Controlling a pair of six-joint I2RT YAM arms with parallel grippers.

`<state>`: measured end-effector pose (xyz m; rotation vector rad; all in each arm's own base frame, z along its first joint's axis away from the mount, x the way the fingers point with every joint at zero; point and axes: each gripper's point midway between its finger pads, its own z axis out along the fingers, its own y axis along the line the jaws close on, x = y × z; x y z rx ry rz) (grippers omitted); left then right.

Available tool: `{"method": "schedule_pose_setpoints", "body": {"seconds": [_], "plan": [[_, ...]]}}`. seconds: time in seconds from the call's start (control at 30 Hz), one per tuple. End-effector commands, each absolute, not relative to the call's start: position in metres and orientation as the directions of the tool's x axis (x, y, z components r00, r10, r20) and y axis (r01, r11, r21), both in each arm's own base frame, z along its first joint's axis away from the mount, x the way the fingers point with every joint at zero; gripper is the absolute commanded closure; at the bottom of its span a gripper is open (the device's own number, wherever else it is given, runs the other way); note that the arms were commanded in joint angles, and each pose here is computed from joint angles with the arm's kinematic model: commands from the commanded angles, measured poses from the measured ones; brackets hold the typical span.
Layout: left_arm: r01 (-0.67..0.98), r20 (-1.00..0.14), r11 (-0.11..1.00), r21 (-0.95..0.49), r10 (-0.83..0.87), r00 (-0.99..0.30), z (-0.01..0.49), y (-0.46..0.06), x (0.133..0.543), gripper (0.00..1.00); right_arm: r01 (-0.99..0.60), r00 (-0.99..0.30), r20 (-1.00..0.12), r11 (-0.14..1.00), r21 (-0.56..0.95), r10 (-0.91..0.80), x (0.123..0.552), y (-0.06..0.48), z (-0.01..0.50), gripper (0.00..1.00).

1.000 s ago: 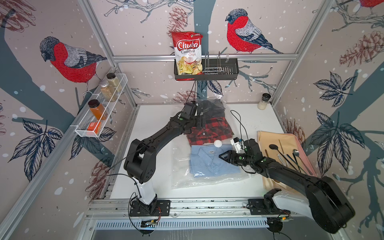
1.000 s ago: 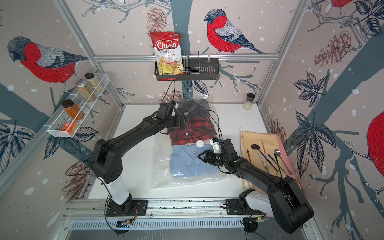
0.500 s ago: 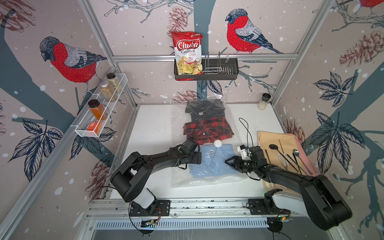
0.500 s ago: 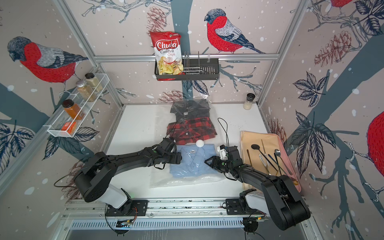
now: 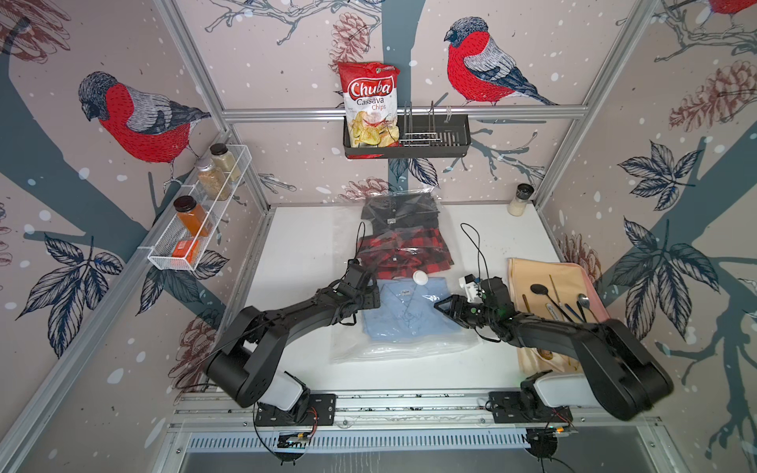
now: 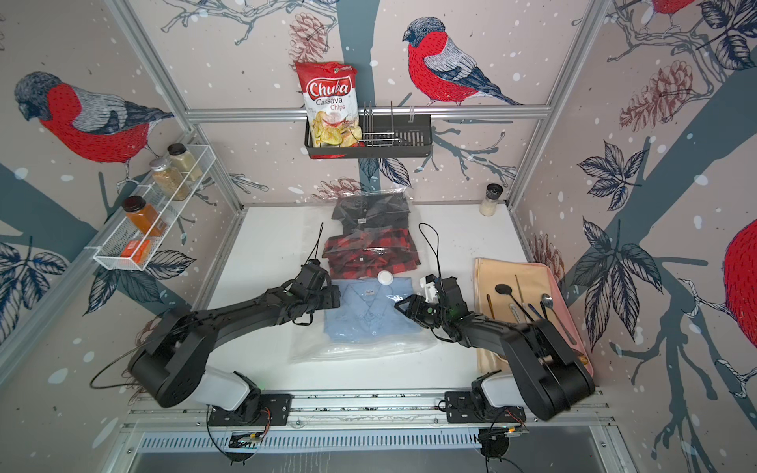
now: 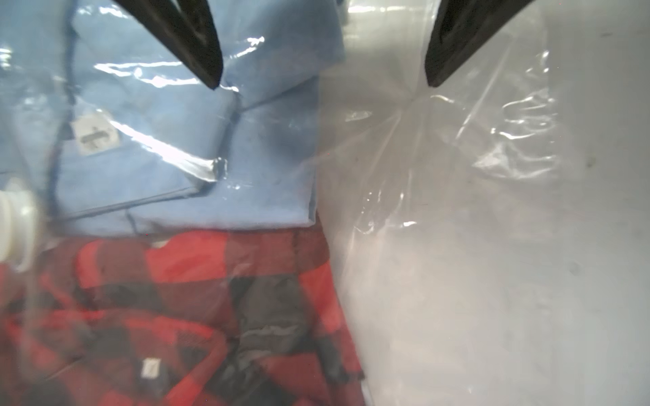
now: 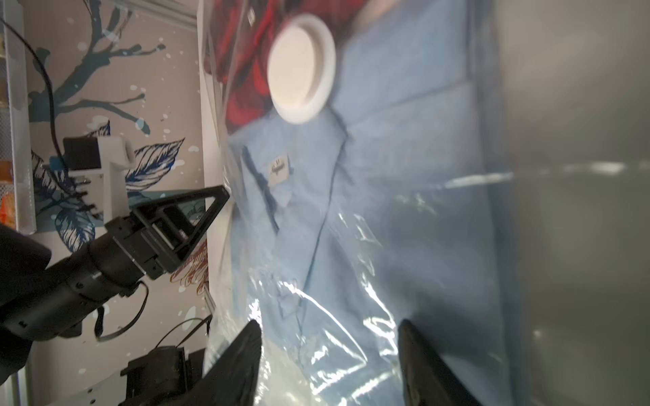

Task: Place the folded shirt into the vacuum bag
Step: Adjust the vacuum bag at the center of the board, then close the vacuum bag at the center of the board.

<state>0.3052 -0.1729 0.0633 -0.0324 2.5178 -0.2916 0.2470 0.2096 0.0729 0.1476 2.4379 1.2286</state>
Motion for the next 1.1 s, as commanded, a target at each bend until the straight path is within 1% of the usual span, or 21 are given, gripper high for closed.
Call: {"method": "schedule_pose_setpoints", "body": {"seconds": [0.0, 0.13, 0.23, 0.27, 0.4, 0.5, 0.57, 0.67, 0.73, 0.8, 0.9, 0.93, 1.07], "plan": [[0.076, -0.561, 0.979, -0.191, -0.046, -0.826, 0.076, -0.176, 0.288, 0.09, 0.044, -0.876, -0.331, 0.743, 0.668, 0.350, 0.242, 0.159, 0.065, 0.32], [0.170, -0.588, 0.963, -0.209, 0.015, -0.809, 0.095, -0.203, 0.276, 0.09, 0.151, -0.795, -0.381, 0.762, 0.629, 0.472, 0.238, 0.106, 0.077, 0.27], [0.254, -0.603, 0.946, -0.199, 0.086, -0.793, 0.099, -0.226, 0.269, 0.09, 0.208, -0.756, -0.387, 0.754, 0.623, 0.528, 0.231, 0.082, 0.080, 0.25], [0.277, -0.602, 0.941, -0.193, 0.109, -0.791, 0.099, -0.233, 0.266, 0.09, 0.227, -0.748, -0.380, 0.747, 0.625, 0.545, 0.229, 0.077, 0.079, 0.23], [0.405, -0.605, 0.892, -0.201, 0.212, -0.767, 0.097, -0.272, 0.247, 0.09, 0.304, -0.729, -0.326, 0.711, 0.634, 0.602, 0.220, 0.069, 0.064, 0.23], [0.486, -0.607, 0.850, -0.205, 0.278, -0.744, 0.094, -0.297, 0.230, 0.09, 0.320, -0.728, -0.311, 0.704, 0.633, 0.611, 0.215, 0.068, 0.055, 0.24], [0.519, -0.607, 0.831, -0.202, 0.310, -0.732, 0.091, -0.308, 0.220, 0.09, 0.302, -0.740, -0.293, 0.689, 0.659, 0.605, 0.212, 0.074, 0.052, 0.29], [0.555, -0.606, 0.803, -0.215, 0.336, -0.721, 0.086, -0.320, 0.208, 0.09, 0.279, -0.765, -0.257, 0.663, 0.694, 0.591, 0.206, 0.085, 0.048, 0.39], [0.568, -0.608, 0.791, -0.226, 0.341, -0.717, 0.084, -0.325, 0.202, 0.09, 0.273, -0.782, -0.232, 0.653, 0.707, 0.579, 0.201, 0.091, 0.044, 0.49], [0.577, -0.611, 0.783, -0.232, 0.344, -0.712, 0.083, -0.328, 0.199, 0.09, 0.270, -0.799, -0.210, 0.649, 0.712, 0.563, 0.195, 0.095, 0.043, 0.56], [0.590, -0.617, 0.773, -0.232, 0.352, -0.704, 0.082, -0.331, 0.194, 0.09, 0.262, -0.817, -0.191, 0.645, 0.718, 0.544, 0.189, 0.100, 0.045, 0.70], [0.598, -0.620, 0.767, -0.233, 0.356, -0.699, 0.082, -0.333, 0.191, 0.09, 0.260, -0.816, -0.190, 0.641, 0.722, 0.545, 0.188, 0.101, 0.047, 0.77], [0.651, -0.649, 0.728, -0.214, 0.393, -0.652, 0.087, -0.343, 0.181, 0.09, 0.234, -0.805, -0.199, 0.607, 0.759, 0.559, 0.192, 0.105, 0.060, 0.98]]}}
